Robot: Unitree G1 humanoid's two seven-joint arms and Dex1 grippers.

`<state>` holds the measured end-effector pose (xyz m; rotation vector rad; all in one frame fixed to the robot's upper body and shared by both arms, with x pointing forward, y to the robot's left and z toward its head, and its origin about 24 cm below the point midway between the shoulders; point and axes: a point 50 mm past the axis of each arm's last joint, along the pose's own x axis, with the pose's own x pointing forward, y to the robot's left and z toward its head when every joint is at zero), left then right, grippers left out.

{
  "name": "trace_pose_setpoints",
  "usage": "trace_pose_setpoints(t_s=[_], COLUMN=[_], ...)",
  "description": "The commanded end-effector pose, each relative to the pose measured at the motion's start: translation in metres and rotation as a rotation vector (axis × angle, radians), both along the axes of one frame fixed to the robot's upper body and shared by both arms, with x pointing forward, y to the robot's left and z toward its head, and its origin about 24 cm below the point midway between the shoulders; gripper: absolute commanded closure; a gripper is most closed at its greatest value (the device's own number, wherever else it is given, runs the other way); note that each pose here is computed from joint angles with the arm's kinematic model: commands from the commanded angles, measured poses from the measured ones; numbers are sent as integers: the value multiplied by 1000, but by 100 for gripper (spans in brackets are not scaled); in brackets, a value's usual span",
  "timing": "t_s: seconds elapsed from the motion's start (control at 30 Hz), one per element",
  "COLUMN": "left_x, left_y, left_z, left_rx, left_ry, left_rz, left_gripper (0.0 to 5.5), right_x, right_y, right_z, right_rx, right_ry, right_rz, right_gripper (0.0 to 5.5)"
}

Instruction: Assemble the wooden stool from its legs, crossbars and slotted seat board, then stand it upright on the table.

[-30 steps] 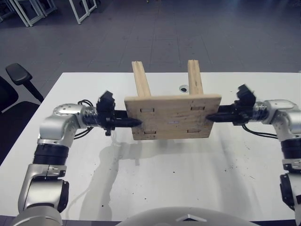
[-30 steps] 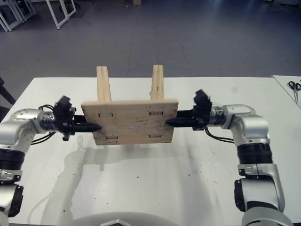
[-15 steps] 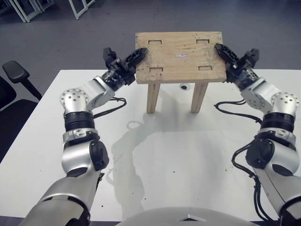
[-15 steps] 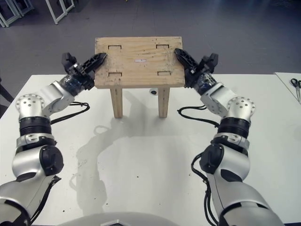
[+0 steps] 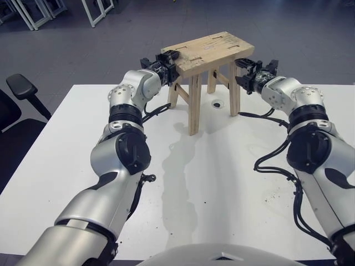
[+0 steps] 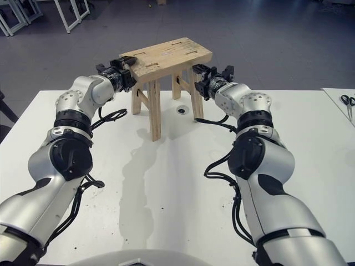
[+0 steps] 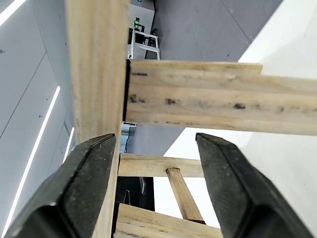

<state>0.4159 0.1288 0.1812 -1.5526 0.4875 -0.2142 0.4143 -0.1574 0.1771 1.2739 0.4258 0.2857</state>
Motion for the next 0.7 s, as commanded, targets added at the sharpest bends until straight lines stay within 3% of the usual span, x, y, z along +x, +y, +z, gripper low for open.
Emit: trace_pose_setpoints(t_s=[0.03,0.23,0.33,0.37,0.47,0.57,0.7], left_x=[-3,-29,-57,-66,-85,-102,-130], left_y=[21,58,68,69,58,36,22], left_z=[-8,-2,0,2,12,7,-33], left_rx=[39,119,344,514,931,1183,1362], left_ry=[-3,-101,-226,-302,-536,-722,-727], left_rz=[26,34,95,127,225,306,353], left_gripper=[289,289,289,289,289,289,289], right_x=[-6,-24,-43,-50,-68,-88,-109], right_y=[-14,-37,-41,-41,-35,-22,-20], right_z=[-8,-1,-2,-5,-6,-9,-26], right_rx=[-35,-144,-300,-416,-737,-914,-1085], right_ry=[-3,-114,-226,-278,-462,-608,-619], right_rz=[25,43,2,-33,-141,-196,-270], right_gripper=[182,71,19,2,2,2,2])
